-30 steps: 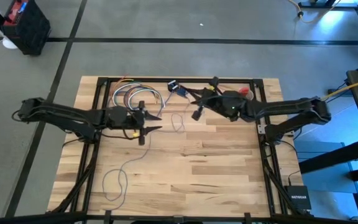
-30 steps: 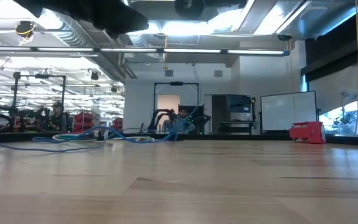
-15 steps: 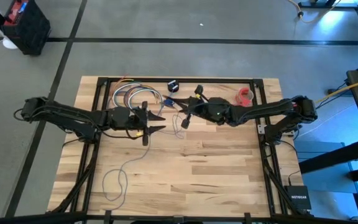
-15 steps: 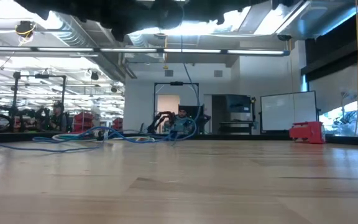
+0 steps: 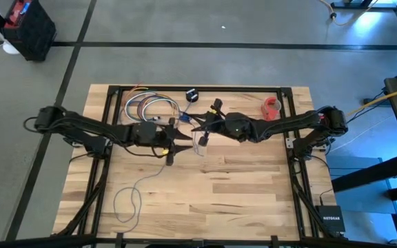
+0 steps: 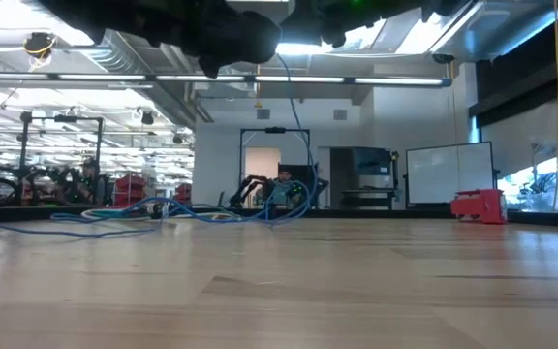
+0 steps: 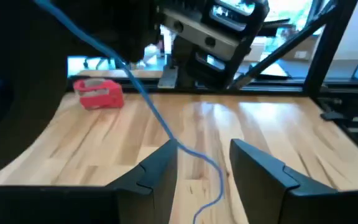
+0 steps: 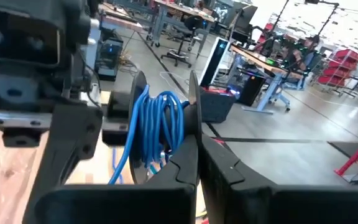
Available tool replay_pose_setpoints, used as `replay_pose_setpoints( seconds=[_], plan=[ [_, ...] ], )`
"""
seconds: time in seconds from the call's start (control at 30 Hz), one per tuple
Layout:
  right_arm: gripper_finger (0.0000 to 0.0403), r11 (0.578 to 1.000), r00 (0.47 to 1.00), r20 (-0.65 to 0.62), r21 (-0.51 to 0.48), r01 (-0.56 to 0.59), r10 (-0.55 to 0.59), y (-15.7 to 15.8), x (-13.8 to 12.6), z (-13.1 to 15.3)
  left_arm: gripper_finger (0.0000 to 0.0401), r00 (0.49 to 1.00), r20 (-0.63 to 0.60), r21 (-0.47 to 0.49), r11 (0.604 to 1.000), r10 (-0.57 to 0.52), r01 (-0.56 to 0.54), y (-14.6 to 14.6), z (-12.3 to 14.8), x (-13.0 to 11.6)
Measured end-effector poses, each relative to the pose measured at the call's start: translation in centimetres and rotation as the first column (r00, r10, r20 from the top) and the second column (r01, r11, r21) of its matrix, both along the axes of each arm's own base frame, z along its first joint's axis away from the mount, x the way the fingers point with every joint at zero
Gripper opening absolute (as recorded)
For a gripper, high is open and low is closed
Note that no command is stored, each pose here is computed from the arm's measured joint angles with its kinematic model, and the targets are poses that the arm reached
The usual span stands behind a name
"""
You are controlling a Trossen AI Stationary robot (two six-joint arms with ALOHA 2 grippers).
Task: Coil cords
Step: Coil the blue wire onto the spool
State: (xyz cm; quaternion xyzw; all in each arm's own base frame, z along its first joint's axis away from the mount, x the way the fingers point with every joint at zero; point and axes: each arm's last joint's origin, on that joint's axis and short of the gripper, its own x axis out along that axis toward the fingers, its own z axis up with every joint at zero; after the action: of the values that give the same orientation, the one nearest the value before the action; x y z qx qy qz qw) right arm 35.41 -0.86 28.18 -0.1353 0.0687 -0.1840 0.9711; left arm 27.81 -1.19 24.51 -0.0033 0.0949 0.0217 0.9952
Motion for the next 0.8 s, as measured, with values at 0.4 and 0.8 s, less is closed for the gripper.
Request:
replay_pose_setpoints(
  seconds=[0.4,0.8],
  plan=[
    [0.001,1.0,1.0,-0.001,0.001,-0.012,0.012,0.0,0.0,0.0,0.0141,0.998,0.029,-0.087,0.995,0.057,-0.054,1.0,-1.4,1.7],
    [0.001,1.0,1.0,-0.006,0.002,-0.016,0.016,0.1,0.0,0.0,0.013,0.997,0.036,-0.12,0.99,-0.068,0.072,0.6,-1.6,1.9]
  ],
)
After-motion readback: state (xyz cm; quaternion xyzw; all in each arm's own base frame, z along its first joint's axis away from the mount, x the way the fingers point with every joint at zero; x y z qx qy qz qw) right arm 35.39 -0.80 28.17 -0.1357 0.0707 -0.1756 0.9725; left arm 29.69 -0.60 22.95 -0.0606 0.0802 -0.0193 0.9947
